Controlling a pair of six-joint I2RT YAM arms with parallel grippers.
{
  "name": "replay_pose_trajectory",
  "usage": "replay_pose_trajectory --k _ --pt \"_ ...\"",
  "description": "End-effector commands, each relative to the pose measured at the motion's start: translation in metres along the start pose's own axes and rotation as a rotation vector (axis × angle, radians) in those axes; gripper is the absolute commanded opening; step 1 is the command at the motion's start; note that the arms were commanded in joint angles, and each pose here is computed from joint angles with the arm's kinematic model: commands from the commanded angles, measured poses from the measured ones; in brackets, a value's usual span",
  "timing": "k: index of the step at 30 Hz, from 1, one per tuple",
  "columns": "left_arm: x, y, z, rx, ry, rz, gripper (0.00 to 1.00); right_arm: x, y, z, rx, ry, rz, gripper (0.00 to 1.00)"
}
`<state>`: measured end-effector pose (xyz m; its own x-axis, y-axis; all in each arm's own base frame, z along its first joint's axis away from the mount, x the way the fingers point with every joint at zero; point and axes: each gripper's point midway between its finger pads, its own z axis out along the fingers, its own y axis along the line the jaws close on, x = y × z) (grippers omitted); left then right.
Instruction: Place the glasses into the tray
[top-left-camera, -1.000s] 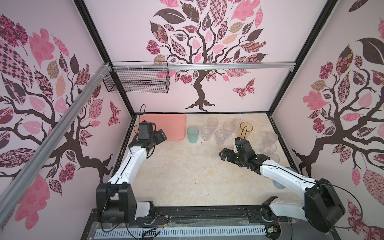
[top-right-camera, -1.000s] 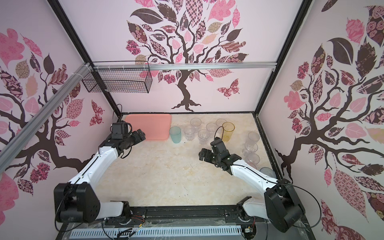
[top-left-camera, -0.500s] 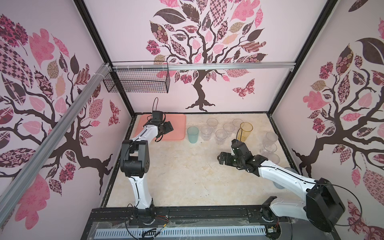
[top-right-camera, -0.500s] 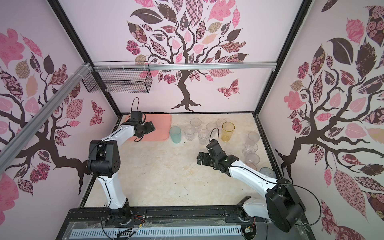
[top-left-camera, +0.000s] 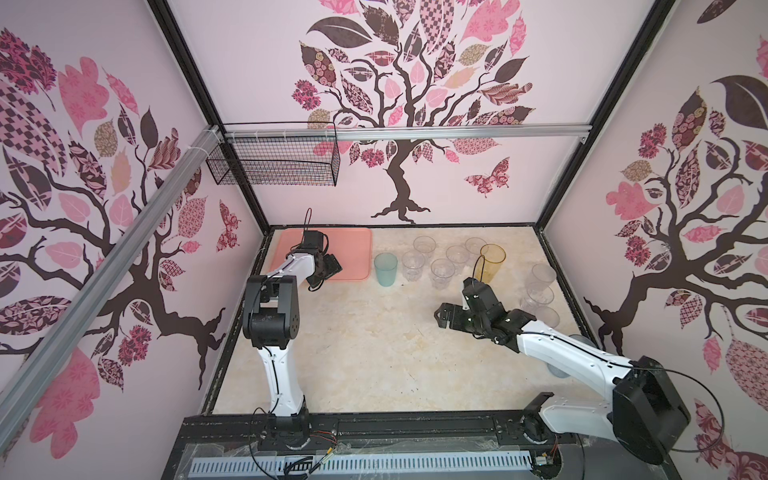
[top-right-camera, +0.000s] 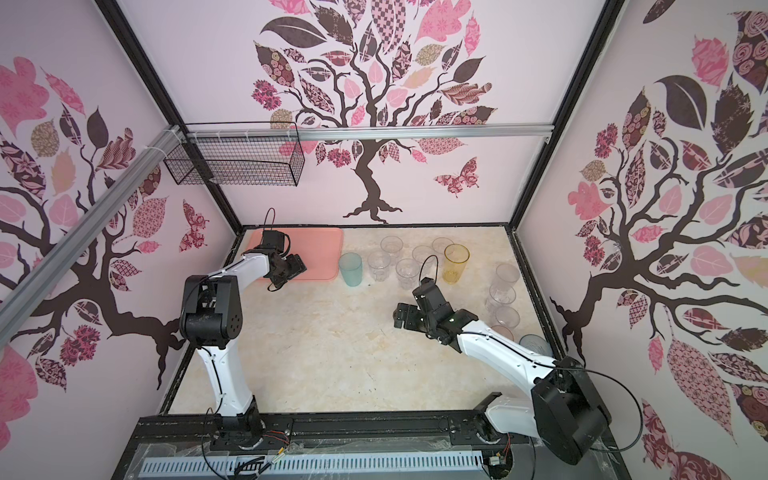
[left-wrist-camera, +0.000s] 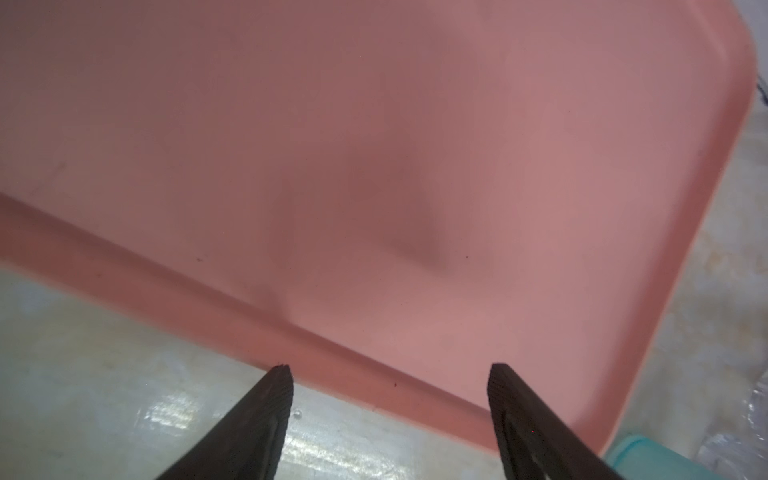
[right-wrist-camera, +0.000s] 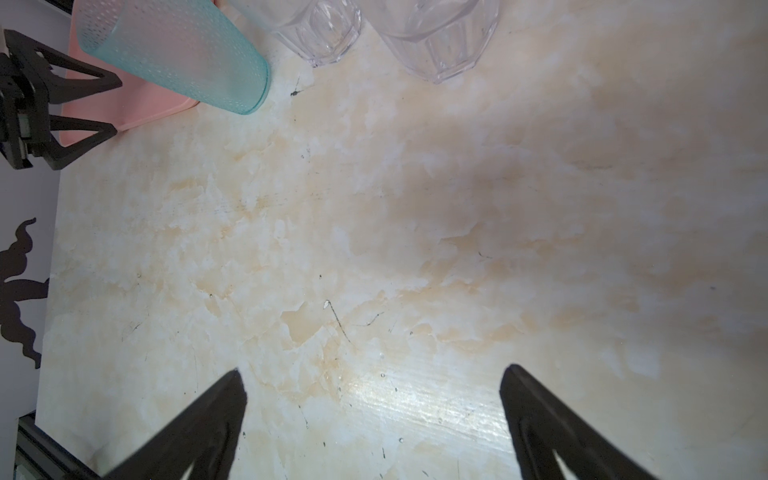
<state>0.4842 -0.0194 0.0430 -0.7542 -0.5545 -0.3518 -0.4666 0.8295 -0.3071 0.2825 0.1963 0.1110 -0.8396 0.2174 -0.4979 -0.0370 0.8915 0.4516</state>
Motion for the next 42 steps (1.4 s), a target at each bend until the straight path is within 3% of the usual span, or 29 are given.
replay_pose_trajectory --k 1,6,12,20,25,29,35,42 --pt "0.042 0.025 0.010 -0.053 0.098 -0.059 0.75 -0.002 0.003 -0.004 -0.004 -0.015 0.000 0.98" --pt "0.054 0.044 -0.004 -0.111 0.105 -0.064 0.75 -0.001 0.000 -0.004 0.003 -0.016 -0.006 0.99" --pt "0.079 0.055 -0.019 -0.064 0.070 -0.127 0.71 0.004 0.011 0.001 -0.058 0.010 0.007 0.98" --pt "0.010 0.015 -0.071 -0.019 -0.124 0.016 0.72 0.010 0.012 0.001 -0.046 0.026 -0.018 0.99" --pt "-0.031 -0.020 -0.053 0.078 -0.206 0.081 0.72 0.010 0.014 -0.001 -0.057 0.026 -0.013 0.99" --pt "-0.044 -0.026 -0.027 0.064 -0.183 0.105 0.72 0.006 0.019 -0.004 -0.063 0.028 -0.025 0.99" --pt "-0.031 -0.016 0.013 0.005 -0.085 0.096 0.72 0.002 0.020 -0.006 -0.049 0.025 -0.035 0.99" --pt "0.008 0.021 0.018 -0.106 -0.013 0.027 0.72 -0.005 0.031 -0.008 -0.089 0.012 -0.011 1.00"
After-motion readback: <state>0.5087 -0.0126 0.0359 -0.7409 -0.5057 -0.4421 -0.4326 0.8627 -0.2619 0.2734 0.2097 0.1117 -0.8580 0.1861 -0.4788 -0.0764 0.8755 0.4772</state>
